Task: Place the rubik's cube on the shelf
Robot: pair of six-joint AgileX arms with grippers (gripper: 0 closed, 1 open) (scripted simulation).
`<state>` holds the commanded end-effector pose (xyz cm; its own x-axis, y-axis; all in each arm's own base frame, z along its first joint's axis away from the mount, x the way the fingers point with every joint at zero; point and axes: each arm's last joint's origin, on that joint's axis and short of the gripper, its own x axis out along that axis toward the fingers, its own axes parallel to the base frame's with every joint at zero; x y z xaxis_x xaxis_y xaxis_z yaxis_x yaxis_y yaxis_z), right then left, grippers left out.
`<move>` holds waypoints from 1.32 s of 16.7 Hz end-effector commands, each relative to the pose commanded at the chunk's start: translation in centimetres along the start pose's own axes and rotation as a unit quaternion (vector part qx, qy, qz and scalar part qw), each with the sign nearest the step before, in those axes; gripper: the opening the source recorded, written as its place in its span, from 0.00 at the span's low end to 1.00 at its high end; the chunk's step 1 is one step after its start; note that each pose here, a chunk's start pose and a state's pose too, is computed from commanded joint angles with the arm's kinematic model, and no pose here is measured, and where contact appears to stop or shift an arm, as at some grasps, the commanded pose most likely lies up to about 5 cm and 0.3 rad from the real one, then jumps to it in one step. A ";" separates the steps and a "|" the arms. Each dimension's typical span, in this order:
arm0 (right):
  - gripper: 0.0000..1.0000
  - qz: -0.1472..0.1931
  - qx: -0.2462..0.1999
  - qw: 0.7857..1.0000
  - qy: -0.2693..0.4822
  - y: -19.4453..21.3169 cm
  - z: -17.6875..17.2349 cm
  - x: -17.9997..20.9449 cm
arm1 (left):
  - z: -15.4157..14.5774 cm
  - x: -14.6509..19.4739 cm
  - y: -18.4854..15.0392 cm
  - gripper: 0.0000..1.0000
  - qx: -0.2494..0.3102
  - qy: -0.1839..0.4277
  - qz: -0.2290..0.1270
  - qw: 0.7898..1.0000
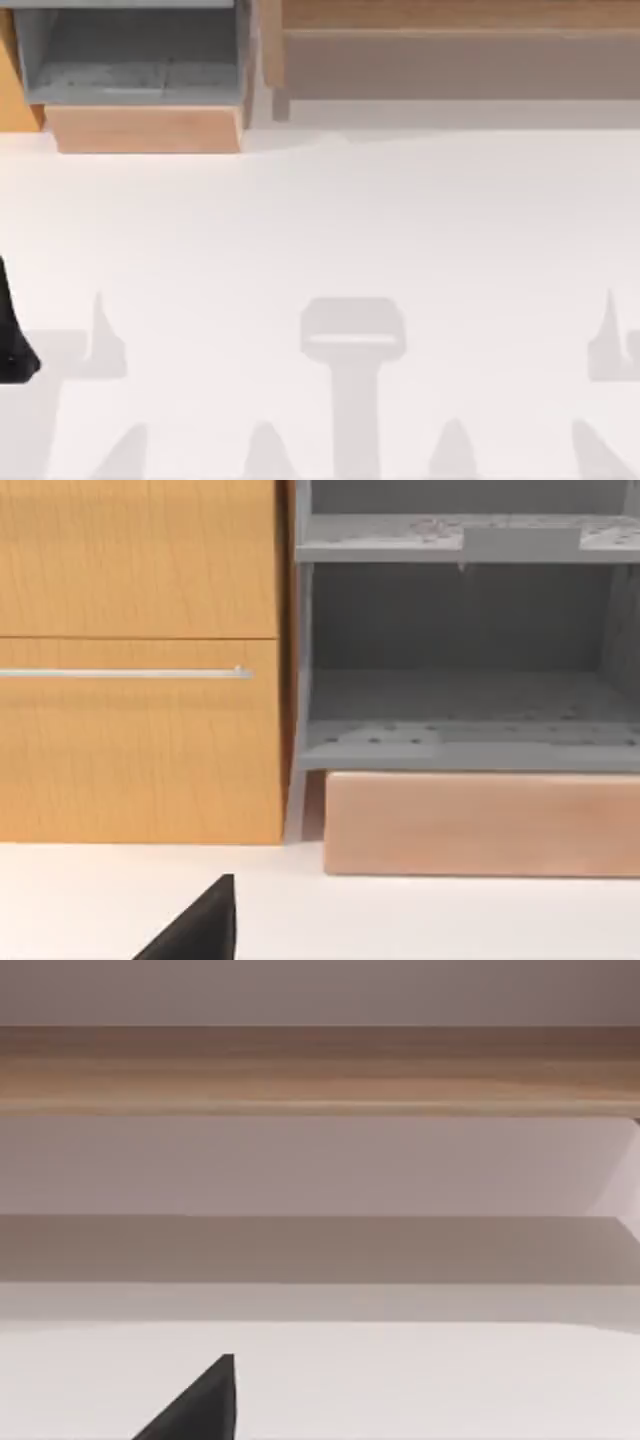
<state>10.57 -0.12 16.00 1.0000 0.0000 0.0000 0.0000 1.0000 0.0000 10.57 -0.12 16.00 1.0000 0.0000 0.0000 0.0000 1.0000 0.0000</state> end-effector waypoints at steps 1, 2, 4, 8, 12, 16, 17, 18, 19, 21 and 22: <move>1.00 0.000 0.000 1.000 0.000 0.0 0.0 0.0 | 0.0 0.0 0.0 1.00 0.000 0.000 0.000 1.000; 1.00 0.000 0.000 1.000 0.000 0.0 0.0 0.0 | 0.0 0.0 0.0 1.00 0.000 0.000 0.000 1.000; 1.00 0.000 0.000 1.000 0.000 0.0 0.0 0.0 | 0.3 0.1 0.0 1.00 0.009 0.002 -0.004 1.000; 1.00 0.000 0.000 1.000 0.000 0.0 0.0 0.0 | 2.1 1.1 0.1 1.00 0.064 0.011 -0.020 0.998; 1.00 0.000 0.000 1.000 0.000 0.0 0.0 0.0 | 5.0 3.7 0.6 1.00 0.158 0.016 -0.035 0.987; 1.00 0.000 0.000 1.000 0.000 0.0 0.0 0.0 | 7.6 8.8 1.9 1.00 0.276 0.013 -0.043 0.960; 1.00 0.000 0.000 1.000 0.000 0.0 0.0 0.0 | 8.0 10.4 2.5 1.00 0.307 0.011 -0.043 0.951; 1.00 0.000 0.000 1.000 0.000 0.0 0.0 0.0 | 8.2 12.1 3.1 1.00 0.338 0.009 -0.043 0.940; 1.00 0.000 0.000 1.000 0.000 0.0 0.0 0.0 | 8.2 13.9 3.9 1.00 0.369 0.007 -0.042 0.928; 1.00 0.000 0.000 1.000 0.000 0.0 0.0 0.0 | 7.7 17.4 5.6 1.00 0.431 0.003 -0.039 0.902; 1.00 0.000 0.000 1.000 0.000 0.0 0.0 0.0 | 7.1 19.1 6.6 1.00 0.461 0.001 -0.037 0.887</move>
<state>10.57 -0.12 16.00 1.0000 0.0000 0.0000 0.0000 1.0000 0.0000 29.69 6.45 23.14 0.9973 -0.0646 -0.0360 0.0666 0.5729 0.8169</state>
